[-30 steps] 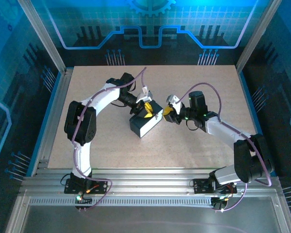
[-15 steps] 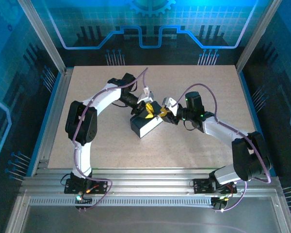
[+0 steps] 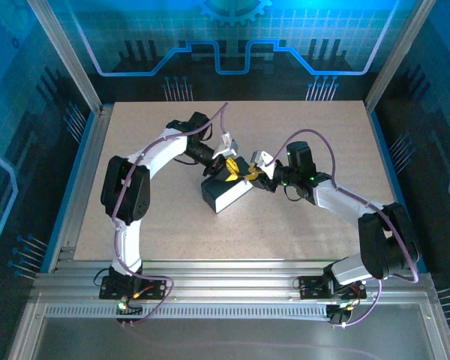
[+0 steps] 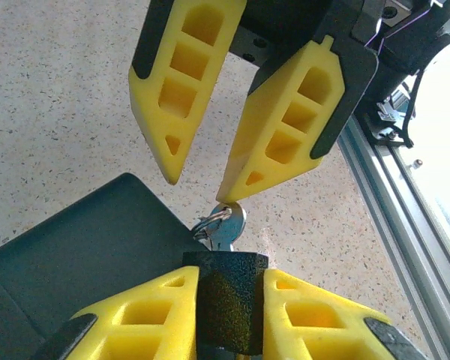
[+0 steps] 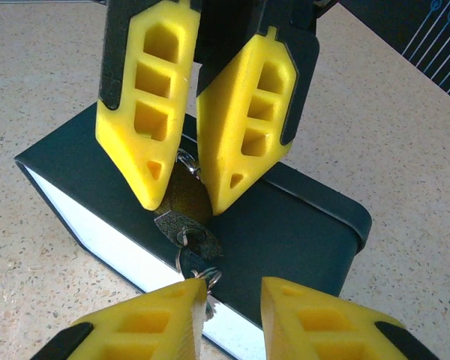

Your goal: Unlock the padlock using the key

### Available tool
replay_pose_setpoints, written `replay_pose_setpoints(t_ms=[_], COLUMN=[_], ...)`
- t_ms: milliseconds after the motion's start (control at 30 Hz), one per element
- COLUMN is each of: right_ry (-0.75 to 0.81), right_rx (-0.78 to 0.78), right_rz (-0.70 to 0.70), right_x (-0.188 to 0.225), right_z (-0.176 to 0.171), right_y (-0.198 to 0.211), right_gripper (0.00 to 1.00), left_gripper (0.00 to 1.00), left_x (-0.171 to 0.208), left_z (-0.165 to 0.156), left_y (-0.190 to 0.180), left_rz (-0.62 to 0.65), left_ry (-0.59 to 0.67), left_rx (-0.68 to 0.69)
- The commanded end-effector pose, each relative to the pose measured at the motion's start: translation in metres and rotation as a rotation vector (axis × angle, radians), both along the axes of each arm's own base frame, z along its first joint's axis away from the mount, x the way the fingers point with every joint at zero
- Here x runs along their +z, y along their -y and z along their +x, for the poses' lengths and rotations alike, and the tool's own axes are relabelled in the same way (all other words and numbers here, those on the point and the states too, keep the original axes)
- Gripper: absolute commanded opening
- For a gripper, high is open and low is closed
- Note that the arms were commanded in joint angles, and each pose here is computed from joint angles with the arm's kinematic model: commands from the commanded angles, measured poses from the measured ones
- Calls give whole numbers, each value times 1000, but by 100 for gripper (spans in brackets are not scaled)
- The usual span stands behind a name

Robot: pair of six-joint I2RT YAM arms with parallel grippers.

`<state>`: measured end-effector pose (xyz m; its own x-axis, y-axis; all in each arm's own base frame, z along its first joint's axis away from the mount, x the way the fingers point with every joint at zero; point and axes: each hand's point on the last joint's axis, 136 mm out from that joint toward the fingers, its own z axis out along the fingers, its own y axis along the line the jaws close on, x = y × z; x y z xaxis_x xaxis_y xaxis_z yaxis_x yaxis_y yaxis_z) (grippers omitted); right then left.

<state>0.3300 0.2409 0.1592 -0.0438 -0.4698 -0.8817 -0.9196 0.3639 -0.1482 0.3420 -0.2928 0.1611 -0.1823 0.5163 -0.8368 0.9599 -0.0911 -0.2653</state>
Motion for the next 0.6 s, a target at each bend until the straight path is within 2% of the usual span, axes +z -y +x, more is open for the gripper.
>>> replay_pose_setpoints(t_ms=[0,567], right_ry=[-1,-60], right_rx=[62,133], right_rz=[15,9], right_x=[4,-3], right_z=[-12,-32], right_y=[-10,-14], right_gripper=[27,27], left_gripper=[13,13], left_x=[1,-8], left_z=[-6,-2], left_y=[3,1], left_rz=[4,33], left_ry=[-9,-7], left_rx=[-13,1])
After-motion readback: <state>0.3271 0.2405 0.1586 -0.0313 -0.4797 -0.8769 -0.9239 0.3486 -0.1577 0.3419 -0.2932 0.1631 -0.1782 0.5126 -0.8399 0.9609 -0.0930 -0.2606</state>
